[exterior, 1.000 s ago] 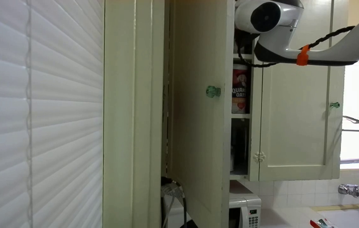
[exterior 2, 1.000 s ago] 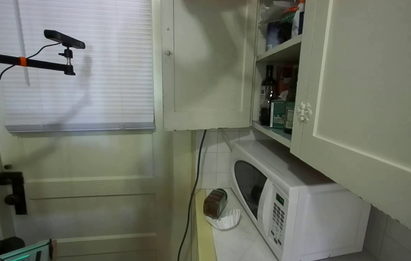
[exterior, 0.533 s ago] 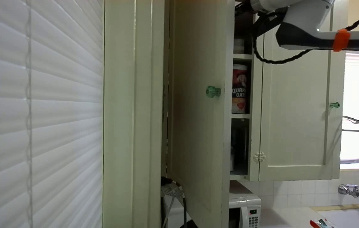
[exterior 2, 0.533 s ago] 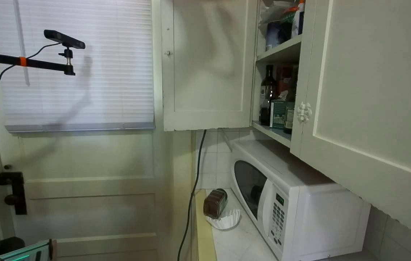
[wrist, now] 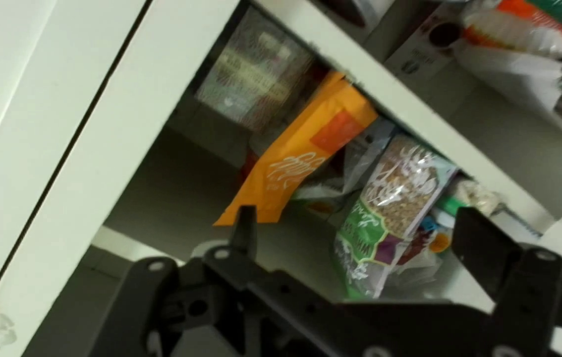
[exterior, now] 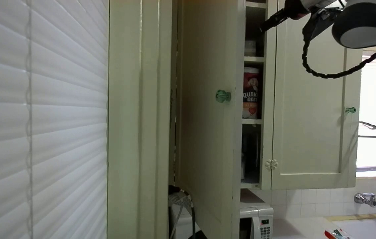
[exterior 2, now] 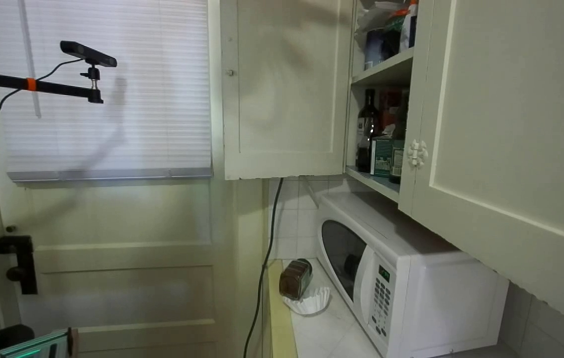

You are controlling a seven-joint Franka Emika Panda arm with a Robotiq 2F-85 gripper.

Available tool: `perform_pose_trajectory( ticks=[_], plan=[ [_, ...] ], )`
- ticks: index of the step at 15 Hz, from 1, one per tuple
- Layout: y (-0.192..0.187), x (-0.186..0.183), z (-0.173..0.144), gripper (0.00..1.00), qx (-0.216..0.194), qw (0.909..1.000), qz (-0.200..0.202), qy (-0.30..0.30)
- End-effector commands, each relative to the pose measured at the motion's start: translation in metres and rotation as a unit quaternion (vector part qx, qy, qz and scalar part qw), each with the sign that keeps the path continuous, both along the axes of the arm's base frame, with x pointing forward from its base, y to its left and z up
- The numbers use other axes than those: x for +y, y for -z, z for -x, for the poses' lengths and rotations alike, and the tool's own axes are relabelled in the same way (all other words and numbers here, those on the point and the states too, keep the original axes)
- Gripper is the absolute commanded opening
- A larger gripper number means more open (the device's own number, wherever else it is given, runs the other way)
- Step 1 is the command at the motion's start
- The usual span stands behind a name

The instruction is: Put the orange packet into the cupboard

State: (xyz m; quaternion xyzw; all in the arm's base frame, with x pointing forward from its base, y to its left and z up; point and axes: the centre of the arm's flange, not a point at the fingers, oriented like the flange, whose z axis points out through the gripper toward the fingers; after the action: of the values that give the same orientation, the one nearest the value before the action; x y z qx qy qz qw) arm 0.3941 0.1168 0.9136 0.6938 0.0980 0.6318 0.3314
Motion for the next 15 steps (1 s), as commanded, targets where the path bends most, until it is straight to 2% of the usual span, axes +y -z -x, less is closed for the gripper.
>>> perform_pose_trajectory(
  ticks=[1,6,8,11,14,15],
  plan=[
    [0.057,-0.015,0.064,1.00,0.082,0.9957,-0.029,-0.034],
    [0.120,-0.007,0.106,1.00,0.174,0.9786,-0.069,-0.085],
    [0.154,-0.010,0.123,1.00,0.219,0.9668,-0.097,-0.089],
    [0.205,-0.015,0.154,1.00,0.291,0.9430,-0.139,-0.083],
    [0.261,-0.018,0.185,1.00,0.364,0.9101,-0.187,-0.066],
    [0.280,-0.019,0.195,1.00,0.392,0.8986,-0.192,-0.043]
  ],
)
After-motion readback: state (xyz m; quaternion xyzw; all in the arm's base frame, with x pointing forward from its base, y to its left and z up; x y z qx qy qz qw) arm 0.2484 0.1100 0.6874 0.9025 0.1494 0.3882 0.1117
